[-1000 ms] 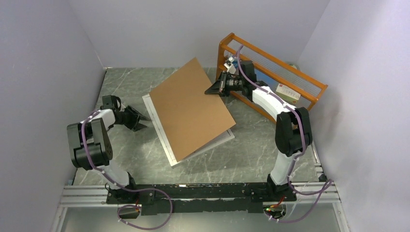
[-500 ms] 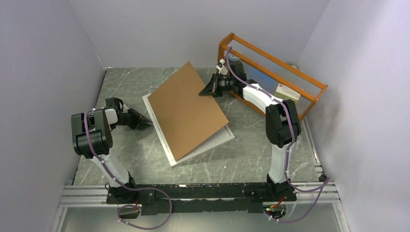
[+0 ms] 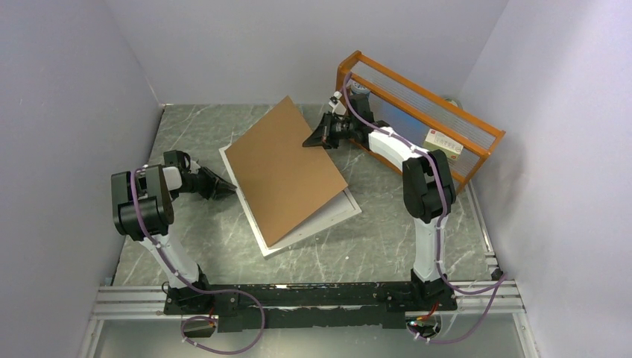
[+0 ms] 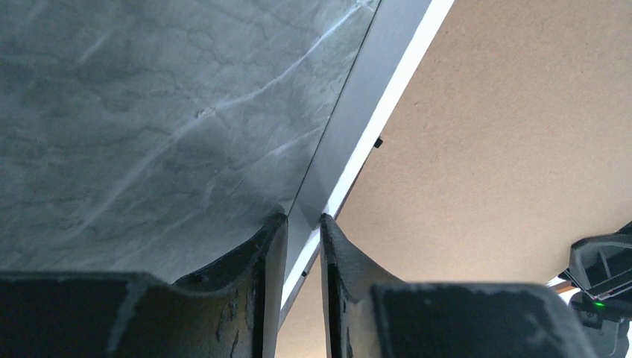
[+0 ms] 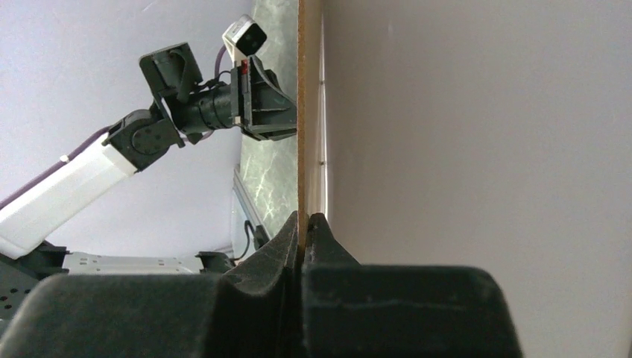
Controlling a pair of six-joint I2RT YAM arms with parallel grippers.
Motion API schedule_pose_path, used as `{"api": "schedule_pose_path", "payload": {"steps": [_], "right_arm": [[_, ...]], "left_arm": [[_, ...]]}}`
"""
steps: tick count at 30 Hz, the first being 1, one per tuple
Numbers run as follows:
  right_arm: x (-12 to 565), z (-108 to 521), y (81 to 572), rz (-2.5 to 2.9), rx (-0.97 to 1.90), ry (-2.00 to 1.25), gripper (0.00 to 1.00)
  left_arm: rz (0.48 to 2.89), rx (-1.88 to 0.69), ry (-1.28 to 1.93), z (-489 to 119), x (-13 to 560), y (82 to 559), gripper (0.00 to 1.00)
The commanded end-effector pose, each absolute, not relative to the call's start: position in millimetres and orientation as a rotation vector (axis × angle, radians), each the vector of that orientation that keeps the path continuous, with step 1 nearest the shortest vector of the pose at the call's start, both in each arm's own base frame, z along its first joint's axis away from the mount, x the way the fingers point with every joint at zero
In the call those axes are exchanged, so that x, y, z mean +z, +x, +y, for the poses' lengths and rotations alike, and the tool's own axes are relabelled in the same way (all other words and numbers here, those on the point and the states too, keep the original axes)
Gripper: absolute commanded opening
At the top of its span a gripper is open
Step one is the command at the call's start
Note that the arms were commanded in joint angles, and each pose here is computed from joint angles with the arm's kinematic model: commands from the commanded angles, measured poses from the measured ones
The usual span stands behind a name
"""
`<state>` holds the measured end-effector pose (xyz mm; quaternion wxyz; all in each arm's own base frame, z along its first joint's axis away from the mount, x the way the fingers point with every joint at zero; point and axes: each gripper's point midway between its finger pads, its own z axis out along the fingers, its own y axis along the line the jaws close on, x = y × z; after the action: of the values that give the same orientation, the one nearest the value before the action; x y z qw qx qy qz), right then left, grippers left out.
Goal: Put the photo into the frame
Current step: Place the photo frame item in the photo frame.
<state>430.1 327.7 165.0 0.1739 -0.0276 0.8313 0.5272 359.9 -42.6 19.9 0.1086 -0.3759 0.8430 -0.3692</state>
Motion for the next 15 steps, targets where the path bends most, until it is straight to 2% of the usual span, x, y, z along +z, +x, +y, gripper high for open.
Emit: {"api": "schedule_pose_path", "payload": {"steps": [1, 15], "right_arm": [[193.3, 339.2, 433.0, 2.271, 1.560, -0.095, 0.00], [165.3, 340.5, 423.5, 2.302, 1.454, -0.150, 0.00]], "left_arm": [[2.478, -1.073, -1.108, -40.5, 14.7, 365.1, 0.28], [2.480, -1.117, -1.116, -44.0, 15.3, 366.0, 0.28]]}}
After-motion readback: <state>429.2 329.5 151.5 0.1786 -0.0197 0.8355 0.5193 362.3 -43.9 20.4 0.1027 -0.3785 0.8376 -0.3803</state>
